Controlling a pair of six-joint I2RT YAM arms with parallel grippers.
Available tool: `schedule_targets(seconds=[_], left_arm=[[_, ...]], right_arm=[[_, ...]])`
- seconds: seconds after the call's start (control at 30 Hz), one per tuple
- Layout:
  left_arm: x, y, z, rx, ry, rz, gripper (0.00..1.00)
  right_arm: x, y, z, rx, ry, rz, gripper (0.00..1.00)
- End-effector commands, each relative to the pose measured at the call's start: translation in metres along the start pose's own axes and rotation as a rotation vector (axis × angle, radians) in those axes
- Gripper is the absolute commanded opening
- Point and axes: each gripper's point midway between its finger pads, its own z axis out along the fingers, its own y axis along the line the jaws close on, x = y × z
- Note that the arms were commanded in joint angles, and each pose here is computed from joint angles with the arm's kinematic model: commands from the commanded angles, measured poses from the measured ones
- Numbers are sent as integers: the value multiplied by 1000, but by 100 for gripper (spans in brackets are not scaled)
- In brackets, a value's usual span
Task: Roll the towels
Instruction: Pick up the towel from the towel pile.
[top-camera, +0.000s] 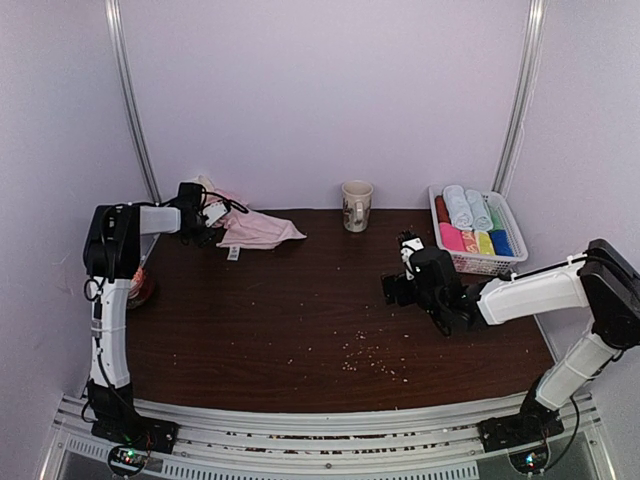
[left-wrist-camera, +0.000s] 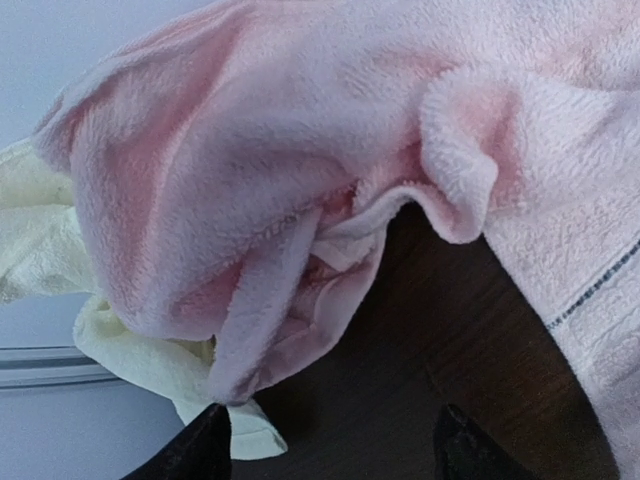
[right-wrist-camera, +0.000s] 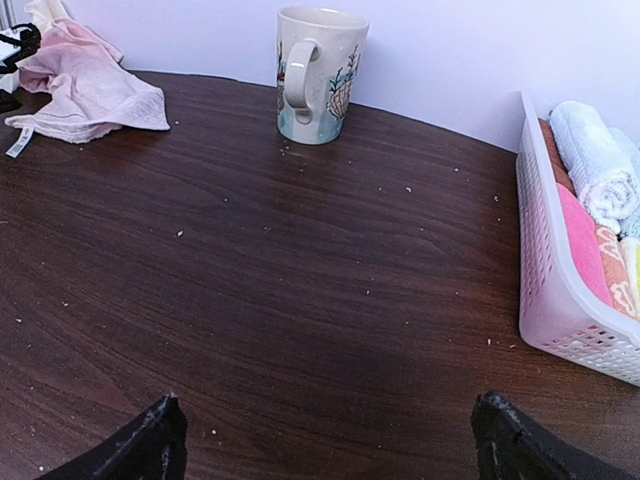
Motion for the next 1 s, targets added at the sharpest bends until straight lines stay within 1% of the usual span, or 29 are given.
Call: schedule_targets(seconds=[0.0, 0.03, 0.07, 0.27, 0.37, 0.5, 0.57, 0.6, 0.63, 0.67, 0.73, 0.83, 0.97], left_arm=[[-8, 27, 10, -130, -6, 28, 65], [-7, 26, 13, -134, -3, 35, 60], [-7, 26, 15, -140, -3, 42, 59], [-11, 29, 28, -181, 7, 65, 56], [-19, 32, 30, -200, -7, 67, 50], [-30, 33, 31, -213, -22, 78, 32], [-36, 35, 30, -217, -31, 78, 22], [-39, 35, 29, -212, -37, 75, 14], [-42, 36, 28, -212, -43, 70, 3], [-44, 38, 26, -213, -45, 64, 0], [-50, 42, 20, -207, -55, 46, 0], [-62, 52, -3, -173, -90, -21, 0], [-80, 56, -56, -73, -192, -116, 0]], right_arm=[[-1, 5, 4, -16, 2, 2, 100], [-1, 5, 5, -18, 3, 2, 100], [-1, 6, 5, -20, 3, 2, 100], [1, 11, 8, -37, 14, -3, 100], [2, 13, 9, -42, 19, -6, 100], [3, 15, 11, -51, 26, -9, 100], [3, 16, 12, -53, 28, -10, 100], [3, 16, 12, -53, 27, -10, 100], [3, 16, 11, -55, 27, -11, 100], [3, 17, 12, -55, 28, -11, 100], [3, 17, 11, -59, 29, -13, 100], [3, 17, 11, -61, 28, -14, 100], [2, 18, 9, -73, 25, -15, 100]])
